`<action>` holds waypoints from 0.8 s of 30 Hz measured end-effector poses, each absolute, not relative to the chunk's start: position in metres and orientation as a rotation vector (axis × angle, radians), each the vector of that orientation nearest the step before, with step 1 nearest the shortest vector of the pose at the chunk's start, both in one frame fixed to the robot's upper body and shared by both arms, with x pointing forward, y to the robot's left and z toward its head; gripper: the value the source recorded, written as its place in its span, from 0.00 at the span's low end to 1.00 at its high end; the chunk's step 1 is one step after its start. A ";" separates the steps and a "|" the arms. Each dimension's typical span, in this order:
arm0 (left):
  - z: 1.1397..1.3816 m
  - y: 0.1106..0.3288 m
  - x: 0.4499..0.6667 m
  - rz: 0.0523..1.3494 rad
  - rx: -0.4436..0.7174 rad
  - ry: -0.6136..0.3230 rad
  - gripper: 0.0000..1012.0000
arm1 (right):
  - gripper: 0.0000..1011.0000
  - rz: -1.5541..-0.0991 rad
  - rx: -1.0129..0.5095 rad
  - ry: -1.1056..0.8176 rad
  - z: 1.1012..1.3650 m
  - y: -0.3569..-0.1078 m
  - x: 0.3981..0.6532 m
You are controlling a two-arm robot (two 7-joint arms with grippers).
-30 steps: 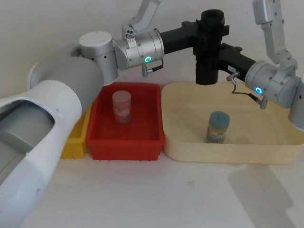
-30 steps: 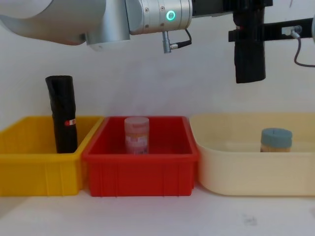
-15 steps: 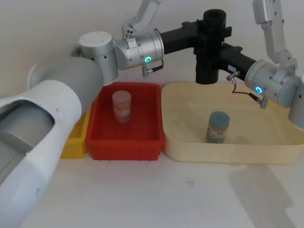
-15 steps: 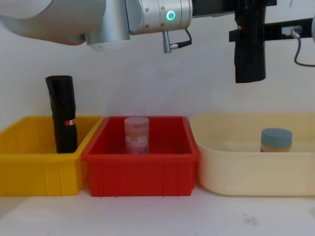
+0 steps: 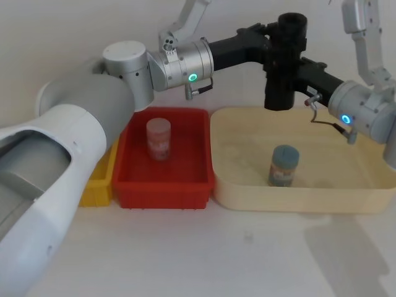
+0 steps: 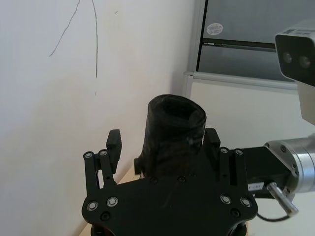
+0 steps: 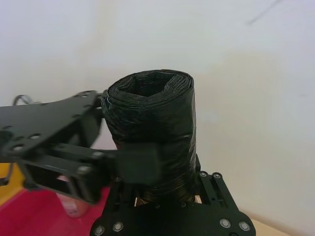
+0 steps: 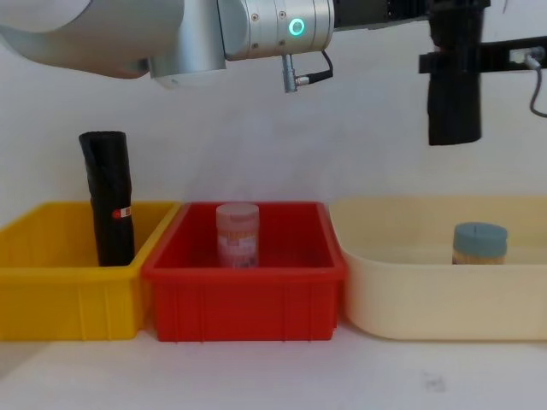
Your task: Pick up the garbage bag with the one hand and transfer it to the other hand.
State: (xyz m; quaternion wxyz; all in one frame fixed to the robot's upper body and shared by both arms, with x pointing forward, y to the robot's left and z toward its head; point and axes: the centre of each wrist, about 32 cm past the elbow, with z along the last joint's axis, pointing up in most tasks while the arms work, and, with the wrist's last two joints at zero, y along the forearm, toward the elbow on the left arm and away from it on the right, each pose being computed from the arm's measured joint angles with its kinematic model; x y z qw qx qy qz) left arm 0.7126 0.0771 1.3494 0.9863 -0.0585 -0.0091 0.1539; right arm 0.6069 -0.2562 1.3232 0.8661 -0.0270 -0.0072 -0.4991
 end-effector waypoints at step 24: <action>1.349 0.077 0.713 0.310 -0.117 -0.018 0.99 | 0.61 -1.238 -0.104 0.111 1.317 -0.296 0.617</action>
